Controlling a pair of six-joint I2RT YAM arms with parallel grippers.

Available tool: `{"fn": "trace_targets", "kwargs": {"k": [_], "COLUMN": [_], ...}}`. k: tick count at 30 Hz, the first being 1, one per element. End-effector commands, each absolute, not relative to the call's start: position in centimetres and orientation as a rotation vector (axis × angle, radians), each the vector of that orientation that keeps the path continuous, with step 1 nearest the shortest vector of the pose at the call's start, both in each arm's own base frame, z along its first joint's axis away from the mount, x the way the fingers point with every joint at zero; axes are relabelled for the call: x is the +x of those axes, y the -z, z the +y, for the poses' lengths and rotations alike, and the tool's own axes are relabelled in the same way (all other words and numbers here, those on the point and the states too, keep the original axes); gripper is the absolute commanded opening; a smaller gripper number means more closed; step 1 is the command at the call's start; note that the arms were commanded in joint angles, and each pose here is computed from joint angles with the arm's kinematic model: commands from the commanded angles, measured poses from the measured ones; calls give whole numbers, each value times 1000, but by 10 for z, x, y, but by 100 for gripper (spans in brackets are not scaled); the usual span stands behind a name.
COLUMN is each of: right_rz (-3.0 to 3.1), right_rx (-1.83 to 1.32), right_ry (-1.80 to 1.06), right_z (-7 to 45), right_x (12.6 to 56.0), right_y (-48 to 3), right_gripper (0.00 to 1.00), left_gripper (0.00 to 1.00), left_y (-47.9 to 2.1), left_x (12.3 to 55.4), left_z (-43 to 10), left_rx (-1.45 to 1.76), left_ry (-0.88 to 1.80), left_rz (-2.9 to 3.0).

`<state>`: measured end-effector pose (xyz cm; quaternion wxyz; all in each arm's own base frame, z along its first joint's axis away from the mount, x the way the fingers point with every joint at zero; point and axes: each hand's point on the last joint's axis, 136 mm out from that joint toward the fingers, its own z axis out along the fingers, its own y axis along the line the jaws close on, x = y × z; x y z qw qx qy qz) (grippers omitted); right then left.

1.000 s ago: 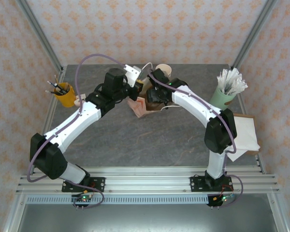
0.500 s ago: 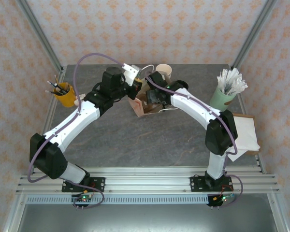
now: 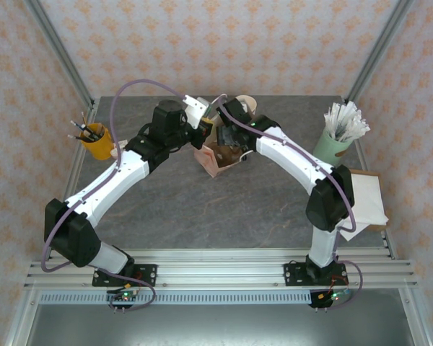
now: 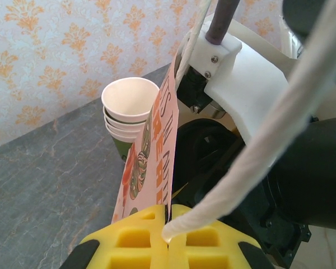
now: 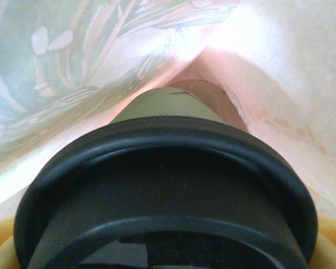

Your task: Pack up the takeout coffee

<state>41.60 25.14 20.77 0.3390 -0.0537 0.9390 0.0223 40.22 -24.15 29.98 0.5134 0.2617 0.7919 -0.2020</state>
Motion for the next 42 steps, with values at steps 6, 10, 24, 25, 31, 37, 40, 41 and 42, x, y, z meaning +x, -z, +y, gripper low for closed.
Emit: {"fn": "trace_targets", "kwargs": {"k": [6, 10, 24, 25, 31, 37, 40, 41, 42], "right_rz": [2496, 2510, 2717, 2753, 2914, 3041, 3034, 3027, 3023], "right_rx": [-150, -147, -154, -176, -228, -232, -229, -227, -230], "right_ry": [35, 55, 116, 122, 95, 99, 82, 86, 89], "right_z": [248, 244, 244, 244, 241, 228, 231, 232, 235], "right_x": [429, 434, 440, 438, 403, 359, 360, 364, 369], "right_y": [-187, -180, -118, -112, -106, -114, -109, -105, -100], "right_gripper": [29, 29, 29, 29, 29, 29, 29, 29, 29], "left_gripper": [0, 0, 0, 0, 0, 0, 0, 0, 0], "left_y": [-301, -301, -304, -307, -328, -334, -326, -322, -318], "left_x": [400, 402, 427, 430, 440, 436, 434, 433, 433], "left_z": [-246, -244, -243, -241, -231, -233, -236, -236, -237], "left_rx": [642, 630, 558, 540, 480, 475, 475, 472, 469], "left_ry": [526, 526, 613, 621, 697, 819, 851, 859, 865], "left_rz": [1893, 1900, 1906, 1905, 1900, 1900, 1908, 1910, 1916]}}
